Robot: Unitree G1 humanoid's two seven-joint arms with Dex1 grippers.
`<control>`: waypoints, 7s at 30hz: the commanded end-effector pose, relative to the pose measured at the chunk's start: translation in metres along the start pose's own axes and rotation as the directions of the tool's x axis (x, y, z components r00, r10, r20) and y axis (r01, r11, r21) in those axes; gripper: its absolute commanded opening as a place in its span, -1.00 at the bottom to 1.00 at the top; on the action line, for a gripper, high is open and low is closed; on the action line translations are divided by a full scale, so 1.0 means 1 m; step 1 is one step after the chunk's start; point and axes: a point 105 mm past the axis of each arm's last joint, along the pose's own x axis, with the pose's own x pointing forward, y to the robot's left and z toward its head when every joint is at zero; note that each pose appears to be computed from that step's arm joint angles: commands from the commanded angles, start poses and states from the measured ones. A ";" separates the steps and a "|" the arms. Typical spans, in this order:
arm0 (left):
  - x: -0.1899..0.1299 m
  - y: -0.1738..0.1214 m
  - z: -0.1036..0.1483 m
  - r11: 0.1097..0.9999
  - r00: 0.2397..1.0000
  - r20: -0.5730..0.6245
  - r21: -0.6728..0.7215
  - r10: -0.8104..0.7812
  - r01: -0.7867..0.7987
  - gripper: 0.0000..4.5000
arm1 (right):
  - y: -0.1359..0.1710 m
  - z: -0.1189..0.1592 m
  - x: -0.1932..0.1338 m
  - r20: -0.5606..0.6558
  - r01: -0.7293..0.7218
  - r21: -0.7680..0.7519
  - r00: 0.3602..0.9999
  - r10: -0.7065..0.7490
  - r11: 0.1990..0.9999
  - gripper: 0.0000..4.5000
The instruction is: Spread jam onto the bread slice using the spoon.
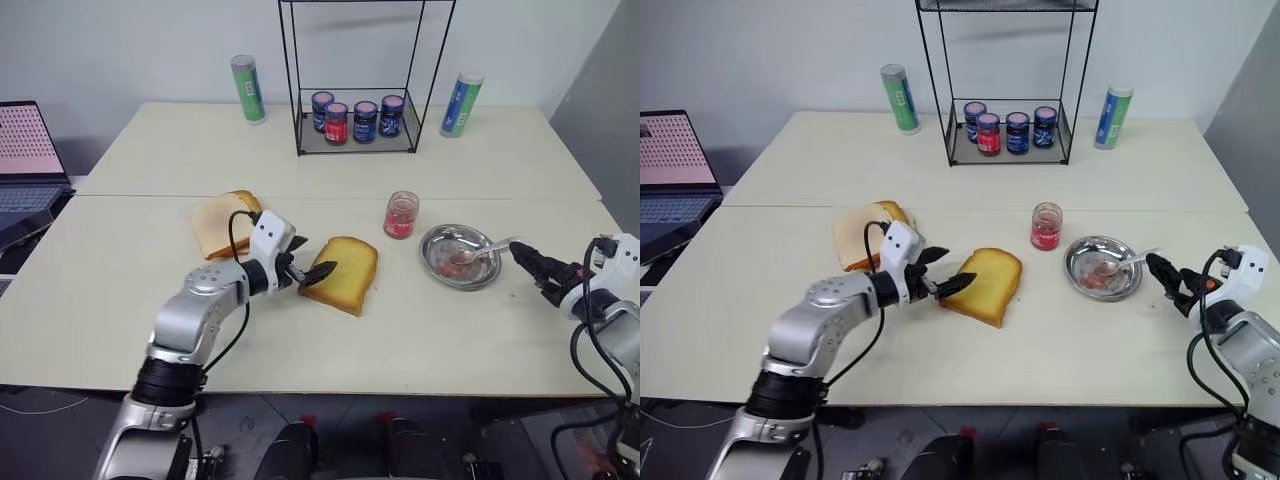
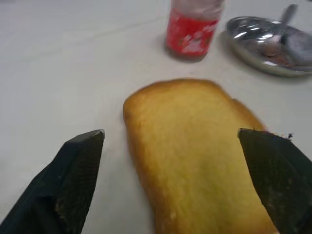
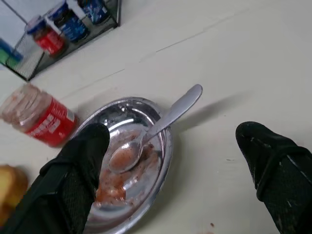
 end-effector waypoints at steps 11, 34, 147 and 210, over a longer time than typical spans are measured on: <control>0.017 -0.053 0.058 0.920 0.934 0.104 0.239 -0.342 0.310 0.99 | 0.002 0.006 0.039 0.067 -0.128 0.296 0.991 0.113 0.947 1.00; 0.025 -0.059 0.070 0.901 0.916 0.119 0.267 -0.383 0.342 1.00 | -0.003 0.001 0.079 0.079 -0.154 0.391 0.988 0.133 0.907 0.69; 0.004 -0.006 0.052 0.996 0.971 0.238 0.088 0.010 -0.032 1.00 | 0.177 0.017 0.133 0.131 -0.248 0.046 0.962 0.240 0.968 -0.98; 0.006 -0.002 0.069 0.984 0.964 0.256 0.175 -0.078 0.033 1.00 | 0.189 0.078 0.091 0.302 -0.435 0.342 0.890 0.341 0.833 -0.98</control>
